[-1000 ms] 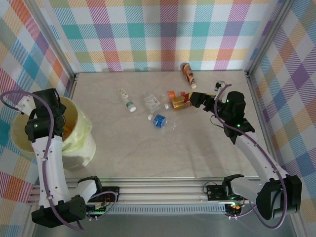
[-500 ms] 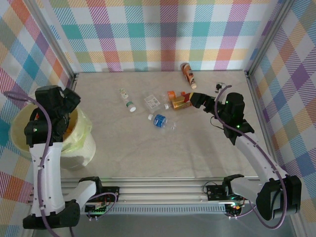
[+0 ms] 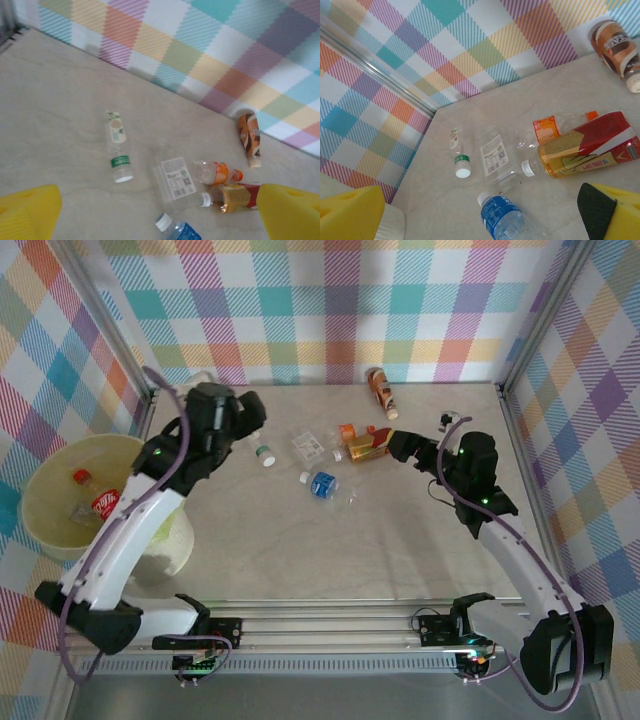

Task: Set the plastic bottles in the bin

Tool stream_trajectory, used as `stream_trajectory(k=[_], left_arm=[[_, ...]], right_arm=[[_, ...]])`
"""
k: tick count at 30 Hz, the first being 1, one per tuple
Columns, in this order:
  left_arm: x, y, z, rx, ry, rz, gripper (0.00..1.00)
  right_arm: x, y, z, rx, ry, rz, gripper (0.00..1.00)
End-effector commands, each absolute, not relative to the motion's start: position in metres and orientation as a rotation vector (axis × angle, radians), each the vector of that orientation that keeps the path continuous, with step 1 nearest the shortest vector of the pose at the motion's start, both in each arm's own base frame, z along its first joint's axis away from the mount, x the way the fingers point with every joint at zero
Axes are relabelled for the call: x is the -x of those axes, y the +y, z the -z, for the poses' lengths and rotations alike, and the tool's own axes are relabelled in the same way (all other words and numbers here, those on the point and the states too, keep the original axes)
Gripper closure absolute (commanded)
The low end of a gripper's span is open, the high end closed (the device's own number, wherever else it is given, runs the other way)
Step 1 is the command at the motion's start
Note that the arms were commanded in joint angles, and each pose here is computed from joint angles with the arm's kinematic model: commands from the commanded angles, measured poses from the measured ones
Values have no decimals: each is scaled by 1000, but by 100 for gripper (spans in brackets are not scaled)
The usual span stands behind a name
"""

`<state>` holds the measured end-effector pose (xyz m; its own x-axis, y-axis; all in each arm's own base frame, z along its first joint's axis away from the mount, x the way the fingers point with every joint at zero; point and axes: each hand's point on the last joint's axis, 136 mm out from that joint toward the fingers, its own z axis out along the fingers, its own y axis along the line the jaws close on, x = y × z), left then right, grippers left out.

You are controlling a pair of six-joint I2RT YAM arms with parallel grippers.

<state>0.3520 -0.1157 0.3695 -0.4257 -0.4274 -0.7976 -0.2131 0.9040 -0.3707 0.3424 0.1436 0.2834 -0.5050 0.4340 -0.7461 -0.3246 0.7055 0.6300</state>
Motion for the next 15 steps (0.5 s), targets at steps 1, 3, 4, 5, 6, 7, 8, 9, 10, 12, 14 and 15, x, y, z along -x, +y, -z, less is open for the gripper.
stream_trajectory(k=[1,3,4,5,6,7,8,9,10,12,14,15], left_arm=[[-369,-127,-383,498,1960,266,0],[-382,-136,-367,500,1998,243,0],[-388,-139,-360,497,2015,225,0],[-395,-142,-352,498,2033,201,0],[-404,-145,-342,497,2057,173,0],[-410,-146,-336,495,2072,148,0],[-417,-146,-328,500,2094,117,0],[-426,-145,-319,512,2117,84,0],[-433,-142,-310,528,2137,57,0],[-449,-136,-293,565,2168,6,0],[-463,-131,-277,590,2191,-39,0],[-469,-127,-269,607,2203,-57,0]], right_arm=[[-338,139,-280,-86,1898,-878,0],[-337,135,-278,-97,1905,-859,0],[-336,134,-277,-102,1909,-852,0],[-336,133,-276,-107,1913,-842,0],[-335,132,-275,-112,1917,-836,0],[-335,131,-274,-115,1920,-830,0],[-334,130,-274,-117,1921,-823,0],[-333,129,-273,-117,1924,-819,0],[-333,129,-273,-117,1926,-815,0],[-332,128,-273,-117,1928,-808,0],[-331,127,-272,-120,1932,-804,0],[-331,127,-272,-121,1933,-802,0]])
